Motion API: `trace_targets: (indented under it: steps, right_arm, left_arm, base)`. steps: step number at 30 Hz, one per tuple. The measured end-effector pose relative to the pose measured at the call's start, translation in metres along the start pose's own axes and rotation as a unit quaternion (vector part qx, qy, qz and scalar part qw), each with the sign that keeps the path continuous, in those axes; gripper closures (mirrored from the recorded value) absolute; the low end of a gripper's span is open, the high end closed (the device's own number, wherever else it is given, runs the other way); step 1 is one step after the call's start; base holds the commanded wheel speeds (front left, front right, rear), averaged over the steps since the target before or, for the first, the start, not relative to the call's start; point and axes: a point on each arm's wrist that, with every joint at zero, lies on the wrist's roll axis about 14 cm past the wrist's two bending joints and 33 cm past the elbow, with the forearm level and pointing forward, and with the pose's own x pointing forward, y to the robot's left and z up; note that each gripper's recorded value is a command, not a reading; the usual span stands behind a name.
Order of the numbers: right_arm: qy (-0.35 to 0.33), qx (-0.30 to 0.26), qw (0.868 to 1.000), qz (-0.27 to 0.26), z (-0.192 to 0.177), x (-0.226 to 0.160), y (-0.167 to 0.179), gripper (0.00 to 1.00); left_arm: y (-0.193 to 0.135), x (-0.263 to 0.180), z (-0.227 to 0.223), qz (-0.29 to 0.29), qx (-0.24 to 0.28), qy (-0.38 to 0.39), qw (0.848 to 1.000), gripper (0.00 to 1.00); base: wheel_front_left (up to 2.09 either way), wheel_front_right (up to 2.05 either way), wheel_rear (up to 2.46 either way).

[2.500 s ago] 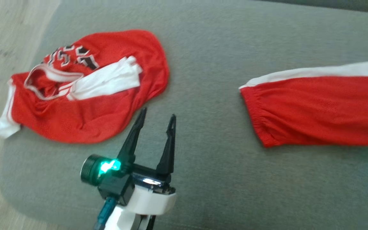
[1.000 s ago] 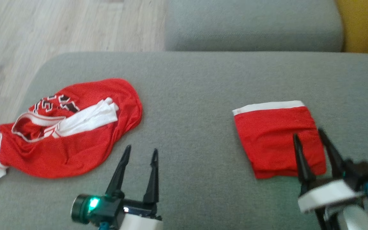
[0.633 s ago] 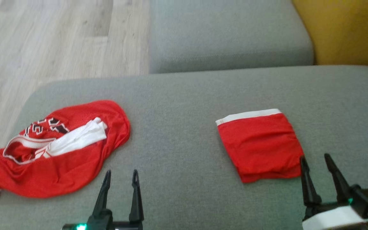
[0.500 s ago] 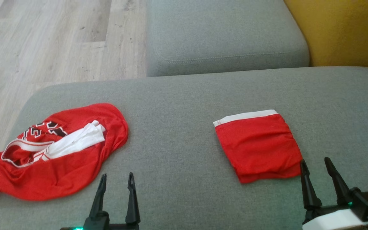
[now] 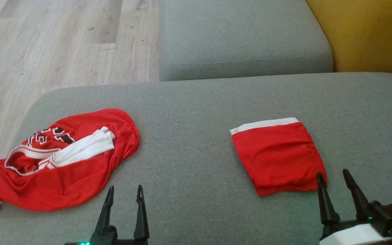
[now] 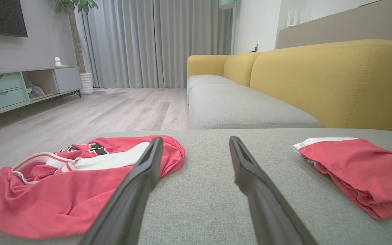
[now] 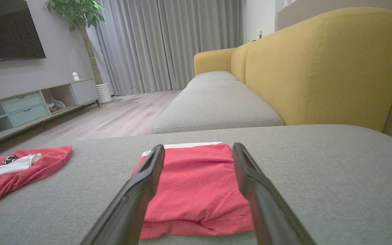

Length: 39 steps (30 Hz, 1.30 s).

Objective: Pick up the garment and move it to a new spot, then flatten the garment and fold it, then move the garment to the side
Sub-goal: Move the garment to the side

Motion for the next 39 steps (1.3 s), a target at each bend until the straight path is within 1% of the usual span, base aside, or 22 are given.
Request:
trace_targets:
  steps: [12, 17, 20, 24, 27, 30, 34, 35, 36, 37, 39]
  right_arm:
    - [0.026, 0.012, 1.0, -0.006, -0.017, 0.001, -0.001, 0.0]
    - [0.07, 0.023, 0.997, -0.004, -0.042, 0.003, -0.003, 0.0]
    - [0.083, 0.013, 0.996, -0.005, -0.046, 0.019, -0.016, 0.0]
    - [0.107, -0.011, 0.994, -0.012, -0.044, 0.056, -0.046, 0.0]
    - [0.147, -0.018, 0.989, -0.012, -0.051, 0.082, -0.062, 0.0]
    - [0.196, -0.006, 0.98, -0.006, -0.067, 0.098, -0.067, 0.0]
    - [0.276, 0.016, 0.961, 0.001, -0.098, 0.1, -0.068, 0.0]
    - [0.293, 0.026, 0.956, 0.005, -0.105, 0.099, -0.065, 0.35]
    - [0.307, 0.036, 0.951, 0.01, -0.111, 0.097, -0.06, 0.78]
    - [0.317, 0.042, 0.947, 0.016, -0.115, 0.096, -0.056, 1.0]
    - [0.318, 0.051, 0.947, 0.024, -0.116, 0.096, -0.052, 1.0]
  left_arm:
    - [0.0, 0.002, -0.008, -0.003, -0.001, 0.014, 1.0, 0.0]
    - [-0.001, 0.006, -0.016, -0.005, 0.001, 0.029, 1.0, 0.0]
    - [-0.008, 0.012, -0.021, -0.023, 0.003, 0.037, 0.999, 0.0]
    - [-0.018, 0.031, -0.017, -0.043, 0.004, 0.029, 0.999, 0.0]
    - [-0.023, 0.05, -0.015, -0.056, 0.008, 0.022, 0.998, 0.0]
    - [-0.026, 0.063, -0.017, -0.061, 0.01, 0.023, 0.998, 0.0]
    - [-0.026, 0.068, -0.027, -0.062, 0.007, 0.038, 0.997, 0.0]
    - [-0.026, 0.068, -0.029, -0.061, 0.008, 0.04, 0.997, 0.0]
    - [-0.025, 0.068, -0.029, -0.06, 0.008, 0.041, 0.997, 0.0]
    - [-0.024, 0.068, -0.03, -0.058, 0.008, 0.042, 0.997, 0.0]
    - [-0.021, 0.068, -0.032, -0.051, 0.005, 0.047, 0.998, 0.0]
  base:
    - [0.0, 0.0, 0.0]
    - [0.0, 0.0, 0.0]
    - [0.0, 0.0, 0.0]
    - [0.0, 0.0, 0.0]
    - [0.0, 0.0, 0.0]
    - [0.0, 0.0, 0.0]
    - [0.0, 0.0, 0.0]
    - [0.0, 0.0, 0.0]
    - [0.0, 0.0, 0.0]
    - [0.0, 0.0, 0.0]
    - [0.0, 0.0, 0.0]
